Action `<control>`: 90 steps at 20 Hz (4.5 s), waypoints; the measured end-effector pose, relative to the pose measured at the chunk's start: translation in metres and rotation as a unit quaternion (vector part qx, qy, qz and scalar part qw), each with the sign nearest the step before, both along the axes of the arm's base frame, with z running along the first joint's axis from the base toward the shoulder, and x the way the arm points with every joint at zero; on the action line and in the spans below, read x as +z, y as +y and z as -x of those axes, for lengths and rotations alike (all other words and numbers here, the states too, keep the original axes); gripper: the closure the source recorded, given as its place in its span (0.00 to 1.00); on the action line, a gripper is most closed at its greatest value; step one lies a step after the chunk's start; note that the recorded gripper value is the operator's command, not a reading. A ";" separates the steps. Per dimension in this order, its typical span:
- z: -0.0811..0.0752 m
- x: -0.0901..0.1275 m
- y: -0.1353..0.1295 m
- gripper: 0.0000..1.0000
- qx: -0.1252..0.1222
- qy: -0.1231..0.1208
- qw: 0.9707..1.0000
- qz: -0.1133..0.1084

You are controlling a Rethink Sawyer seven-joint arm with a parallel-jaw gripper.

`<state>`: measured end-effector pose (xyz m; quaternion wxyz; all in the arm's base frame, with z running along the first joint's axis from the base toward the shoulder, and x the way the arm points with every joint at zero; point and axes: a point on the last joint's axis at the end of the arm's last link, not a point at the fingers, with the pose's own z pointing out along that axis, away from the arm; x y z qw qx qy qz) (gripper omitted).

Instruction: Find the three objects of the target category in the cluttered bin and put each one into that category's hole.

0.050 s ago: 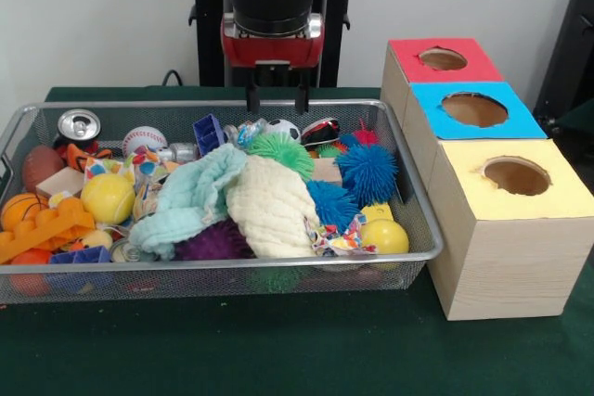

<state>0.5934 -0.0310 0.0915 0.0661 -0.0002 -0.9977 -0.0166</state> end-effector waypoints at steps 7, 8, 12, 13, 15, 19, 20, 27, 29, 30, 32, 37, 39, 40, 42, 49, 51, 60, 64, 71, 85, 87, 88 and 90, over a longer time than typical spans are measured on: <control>0.019 -0.003 0.010 0.00 0.006 0.010 1.000 -0.004; 0.020 -0.004 0.010 0.00 0.006 0.011 1.000 -0.005; 0.019 -0.013 0.010 0.00 0.008 0.015 1.000 -0.006; 0.019 -0.015 0.009 0.00 0.008 0.015 1.000 -0.006; 0.017 -0.023 0.005 0.00 0.008 0.018 1.000 -0.007; 0.015 -0.033 -0.006 0.00 0.003 0.019 1.000 -0.009; 0.013 -0.036 -0.009 0.00 0.002 0.019 1.000 -0.008; -0.005 -0.049 -0.034 0.00 -0.007 0.006 1.000 -0.003; -0.012 -0.051 -0.038 0.00 -0.007 -0.001 1.000 -0.001; -0.017 -0.053 -0.040 0.00 -0.005 -0.005 1.000 -0.001; -0.022 -0.056 -0.042 0.00 -0.003 -0.010 1.000 -0.002; -0.029 -0.059 -0.042 0.00 0.004 -0.017 1.000 -0.003; -0.030 -0.059 -0.040 0.00 0.007 -0.018 1.000 -0.003; -0.030 -0.058 -0.039 0.00 0.009 -0.019 1.000 -0.004; -0.028 -0.056 -0.039 0.00 0.013 -0.020 1.000 -0.001; -0.014 -0.026 -0.044 0.00 0.016 -0.024 1.000 0.010; -0.010 -0.014 -0.047 0.00 0.016 -0.027 0.999 0.014; 0.008 0.038 -0.066 0.00 0.008 -0.032 0.999 0.038; 0.012 0.049 -0.076 0.00 0.001 -0.035 0.998 0.044; 0.026 0.046 -0.078 0.00 -0.003 -0.023 0.999 0.041; 0.060 0.031 -0.028 0.00 0.036 0.008 0.999 0.024; 0.059 0.030 -0.020 0.00 0.043 0.008 0.999 0.024; 0.059 0.028 -0.017 0.00 0.046 0.008 0.999 0.023; 0.059 0.024 -0.008 0.00 0.054 0.009 0.998 0.020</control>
